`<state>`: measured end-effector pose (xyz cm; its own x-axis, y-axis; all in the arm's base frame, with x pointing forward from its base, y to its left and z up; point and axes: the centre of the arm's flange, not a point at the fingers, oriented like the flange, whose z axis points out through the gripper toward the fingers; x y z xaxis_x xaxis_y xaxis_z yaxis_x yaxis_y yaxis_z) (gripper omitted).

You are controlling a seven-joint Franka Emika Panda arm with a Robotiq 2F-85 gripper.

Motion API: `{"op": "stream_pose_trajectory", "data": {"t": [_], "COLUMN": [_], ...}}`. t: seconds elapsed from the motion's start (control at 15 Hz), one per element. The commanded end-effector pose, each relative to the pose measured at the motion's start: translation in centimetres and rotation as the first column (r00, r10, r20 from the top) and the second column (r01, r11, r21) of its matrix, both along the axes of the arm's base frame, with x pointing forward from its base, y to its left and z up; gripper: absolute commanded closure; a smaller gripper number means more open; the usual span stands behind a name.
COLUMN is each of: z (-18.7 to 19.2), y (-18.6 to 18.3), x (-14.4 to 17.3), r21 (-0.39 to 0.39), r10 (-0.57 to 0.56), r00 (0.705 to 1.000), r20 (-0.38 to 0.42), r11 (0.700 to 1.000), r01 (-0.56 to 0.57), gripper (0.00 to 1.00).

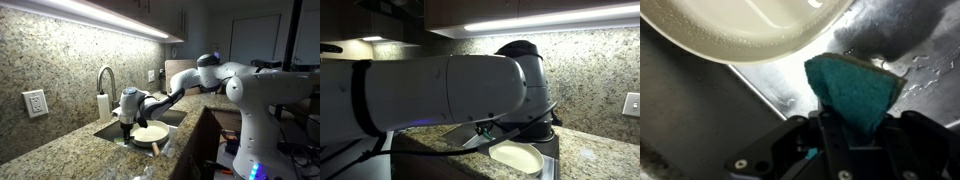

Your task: Turn the faucet to the right then open and close the tap and turn the faucet to the left,pick up the sponge and scrub the pan

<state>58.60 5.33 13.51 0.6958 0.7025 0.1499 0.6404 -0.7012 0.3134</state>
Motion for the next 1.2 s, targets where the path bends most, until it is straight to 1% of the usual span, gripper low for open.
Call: {"op": "stream_pose_trajectory", "data": {"t": [0.0,0.2,0.4,0.67,1.13], "z": [3.5,5.0,5.7,5.6,4.1], "y": [-1.0,-2.5,-4.6,-8.3,-12.8], "x": [-2.7,-3.5,-4.2,-4.7,-5.0], "r21": [-0.072,-0.095,-0.096,-0.075,-0.026], "r10": [-0.045,-0.102,-0.180,-0.289,-0.412], "r00": [0.996,0.988,0.975,0.950,0.906], "r20": [0.074,0.114,0.129,0.121,0.095], "r11": [0.996,0.989,0.976,0.951,0.909], "r01": [0.051,0.113,0.193,0.299,0.416], "gripper": [0.97,0.97,0.97,0.97,0.97]}}
